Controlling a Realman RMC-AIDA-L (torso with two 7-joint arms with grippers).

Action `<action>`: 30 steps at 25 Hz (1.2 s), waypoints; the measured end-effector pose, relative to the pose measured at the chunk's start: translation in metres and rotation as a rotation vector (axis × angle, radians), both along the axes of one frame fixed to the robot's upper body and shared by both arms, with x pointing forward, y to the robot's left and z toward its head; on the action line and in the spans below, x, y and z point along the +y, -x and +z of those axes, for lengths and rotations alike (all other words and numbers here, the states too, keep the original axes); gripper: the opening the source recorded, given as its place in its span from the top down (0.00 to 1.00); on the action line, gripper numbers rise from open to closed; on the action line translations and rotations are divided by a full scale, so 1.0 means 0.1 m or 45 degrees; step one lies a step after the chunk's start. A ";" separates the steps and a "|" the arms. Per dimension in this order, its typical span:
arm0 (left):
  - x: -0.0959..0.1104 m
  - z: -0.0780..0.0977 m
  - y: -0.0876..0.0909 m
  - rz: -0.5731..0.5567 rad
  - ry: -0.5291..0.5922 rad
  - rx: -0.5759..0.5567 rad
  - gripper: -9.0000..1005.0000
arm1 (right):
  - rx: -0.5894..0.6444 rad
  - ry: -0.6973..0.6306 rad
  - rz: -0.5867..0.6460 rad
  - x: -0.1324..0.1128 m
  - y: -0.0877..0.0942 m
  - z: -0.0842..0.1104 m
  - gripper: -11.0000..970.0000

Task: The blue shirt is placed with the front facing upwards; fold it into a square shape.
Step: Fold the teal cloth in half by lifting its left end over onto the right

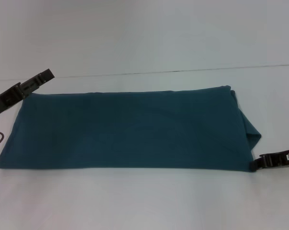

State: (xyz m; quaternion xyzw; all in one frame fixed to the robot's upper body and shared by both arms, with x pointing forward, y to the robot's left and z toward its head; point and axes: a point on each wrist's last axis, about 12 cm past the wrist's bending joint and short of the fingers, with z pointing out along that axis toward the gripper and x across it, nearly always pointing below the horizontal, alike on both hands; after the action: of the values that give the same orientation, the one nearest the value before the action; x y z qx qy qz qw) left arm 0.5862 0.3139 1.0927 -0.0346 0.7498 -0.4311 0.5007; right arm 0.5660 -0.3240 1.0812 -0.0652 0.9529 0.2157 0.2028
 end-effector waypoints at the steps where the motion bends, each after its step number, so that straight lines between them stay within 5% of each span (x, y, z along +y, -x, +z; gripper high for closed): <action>1: 0.00 0.00 0.00 0.003 -0.001 0.000 0.12 | -0.002 -0.001 -0.002 -0.01 0.00 0.00 0.95; 16: -0.02 0.00 -0.02 0.007 -0.002 0.001 0.12 | -0.046 -0.079 0.026 -0.06 -0.05 0.17 0.73; 24: -0.01 0.00 -0.02 0.016 0.001 0.001 0.12 | -0.172 -0.070 -0.016 -0.20 -0.08 0.46 0.56; 27: -0.01 0.01 -0.03 0.017 0.003 0.000 0.12 | -0.275 -0.074 -0.027 -0.27 -0.12 0.58 0.33; 30: -0.02 0.02 -0.04 0.019 0.009 0.000 0.12 | -0.419 -0.076 -0.026 -0.32 -0.18 0.67 0.26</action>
State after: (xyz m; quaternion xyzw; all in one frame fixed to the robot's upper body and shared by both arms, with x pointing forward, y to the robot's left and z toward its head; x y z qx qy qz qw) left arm 0.5904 0.3118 1.0945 -0.0418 0.7480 -0.4302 0.5038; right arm 0.5838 -0.3564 1.1481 -0.0839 0.9006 0.2284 0.3602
